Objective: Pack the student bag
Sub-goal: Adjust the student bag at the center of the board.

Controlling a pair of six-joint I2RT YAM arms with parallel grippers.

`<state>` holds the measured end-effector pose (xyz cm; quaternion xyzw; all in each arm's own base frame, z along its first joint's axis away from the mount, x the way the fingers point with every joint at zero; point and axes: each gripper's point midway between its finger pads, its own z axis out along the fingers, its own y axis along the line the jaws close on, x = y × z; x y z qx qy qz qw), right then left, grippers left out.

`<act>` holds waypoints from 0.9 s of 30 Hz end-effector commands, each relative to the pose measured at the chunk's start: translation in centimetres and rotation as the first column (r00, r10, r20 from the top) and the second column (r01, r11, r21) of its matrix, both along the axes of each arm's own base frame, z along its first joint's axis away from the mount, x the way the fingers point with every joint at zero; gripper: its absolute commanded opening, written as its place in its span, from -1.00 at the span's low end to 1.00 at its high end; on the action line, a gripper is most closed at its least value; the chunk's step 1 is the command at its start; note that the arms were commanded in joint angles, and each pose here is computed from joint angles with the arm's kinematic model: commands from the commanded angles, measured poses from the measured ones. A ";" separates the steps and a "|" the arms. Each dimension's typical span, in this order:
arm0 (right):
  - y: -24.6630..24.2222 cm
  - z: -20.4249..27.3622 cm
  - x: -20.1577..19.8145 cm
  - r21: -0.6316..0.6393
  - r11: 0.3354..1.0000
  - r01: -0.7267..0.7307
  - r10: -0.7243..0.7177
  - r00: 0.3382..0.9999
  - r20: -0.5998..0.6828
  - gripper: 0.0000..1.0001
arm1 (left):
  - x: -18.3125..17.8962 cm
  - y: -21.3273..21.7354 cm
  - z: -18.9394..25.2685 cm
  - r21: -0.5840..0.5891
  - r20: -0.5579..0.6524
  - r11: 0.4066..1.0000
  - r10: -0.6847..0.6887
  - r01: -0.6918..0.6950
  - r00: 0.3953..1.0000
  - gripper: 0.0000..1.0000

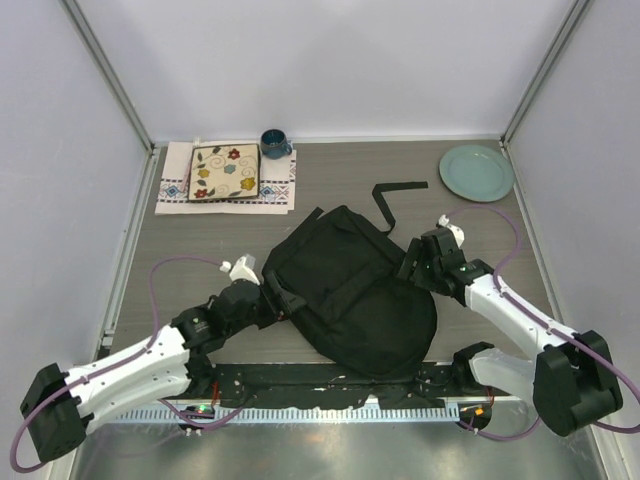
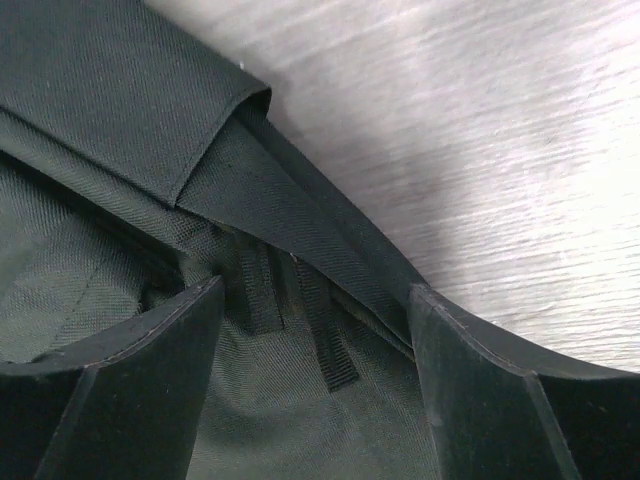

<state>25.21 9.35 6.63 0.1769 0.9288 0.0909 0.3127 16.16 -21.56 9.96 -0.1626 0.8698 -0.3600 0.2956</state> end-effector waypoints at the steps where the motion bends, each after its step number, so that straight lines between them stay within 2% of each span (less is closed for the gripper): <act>1: 2.4 -0.9 -1.3 0.124 0.988 -0.089 0.092 0.996 -0.015 0.50 | 1.1 -2.2 1.3 -0.128 0.045 0.992 0.012 -0.006 0.999 0.54; 2: 3.0 -1.6 -2.2 0.165 0.980 -0.109 0.117 0.992 -0.042 0.48 | 1.3 -2.4 1.3 -0.145 0.050 0.989 0.019 -0.012 0.999 0.52; 5: 3.5 -2.7 -3.5 0.207 0.972 -0.114 0.129 0.990 -0.059 0.33 | 1.7 -2.6 0.6 -0.158 0.050 0.987 0.043 -0.034 0.998 0.24; 6: 3.8 -2.9 -3.9 0.233 0.965 -0.123 0.142 0.988 -0.066 0.26 | 1.8 -2.5 0.2 -0.156 0.049 0.987 0.050 -0.041 0.998 0.00; 7: 4.5 -2.6 -3.9 0.264 0.955 -0.139 0.156 0.987 -0.046 0.09 | 2.1 -2.4 -0.3 -0.145 0.049 0.988 0.061 -0.054 0.997 -0.09; 9: 5.0 -3.2 -4.8 0.292 0.946 -0.144 0.169 0.983 -0.064 0.03 | 2.4 -2.4 -0.4 -0.142 0.056 0.988 0.076 -0.067 0.996 -0.27; 10: 5.4 -3.2 -4.9 0.301 0.941 -0.156 0.180 0.982 -0.055 -0.09 | 2.9 -2.2 -0.6 -0.128 0.069 0.988 0.098 -0.088 0.993 -0.34; 13: 6.4 -3.1 -4.9 0.304 0.938 -0.169 0.195 0.979 -0.057 -0.15 | 4.6 -1.8 0.5 -0.098 0.125 0.988 0.131 -0.119 0.983 -0.63; 14: 6.9 -3.1 -4.6 0.321 0.934 -0.154 0.182 0.981 -0.060 -0.15 | 4.9 -1.2 -0.2 -0.032 0.128 0.993 0.119 -0.116 0.985 -0.69; 15: 7.4 -3.0 -4.4 0.335 0.928 -0.160 0.188 0.981 -0.054 -0.17 | 5.9 -1.3 1.4 -0.038 0.148 0.992 0.125 -0.120 0.981 -0.84; 16: 7.8 -2.9 -4.1 0.345 0.926 -0.155 0.183 0.982 -0.049 -0.18 | 7.4 0.0 1.8 -0.029 0.152 0.986 0.164 -0.162 0.975 -0.91; 17: 8.4 -2.2 -3.1 0.353 0.922 -0.157 0.177 0.984 -0.025 -0.18 | 7.7 -0.1 1.7 -0.019 0.141 0.993 0.121 -0.120 0.983 -0.96; 19: 8.6 -2.5 -2.3 0.332 0.932 -0.146 0.168 0.985 -0.038 -0.18 | 10.0 1.4 2.8 -0.032 0.150 0.987 0.163 -0.160 0.975 -1.00; 21: 9.0 -1.9 -0.7 0.307 0.939 -0.152 0.167 0.986 -0.021 -0.16 | 11.1 1.6 2.9 -0.011 0.158 0.990 0.141 -0.141 0.977 -1.00; 24: 9.2 0.4 1.7 0.249 0.952 -0.180 0.180 0.983 0.025 0.01 | 12.6 2.0 3.6 -0.001 0.180 0.991 0.133 -0.135 0.975 -1.00; 25: 8.6 0.7 1.5 0.213 0.962 -0.173 0.176 0.984 0.001 0.11 | 12.6 1.7 4.0 -0.015 0.183 0.994 0.111 -0.110 0.977 -1.00; 27: 7.7 3.7 3.3 0.146 0.977 -0.156 0.146 0.986 0.077 0.18 | 12.4 0.9 4.7 -0.035 0.198 0.997 0.072 -0.066 0.978 -0.97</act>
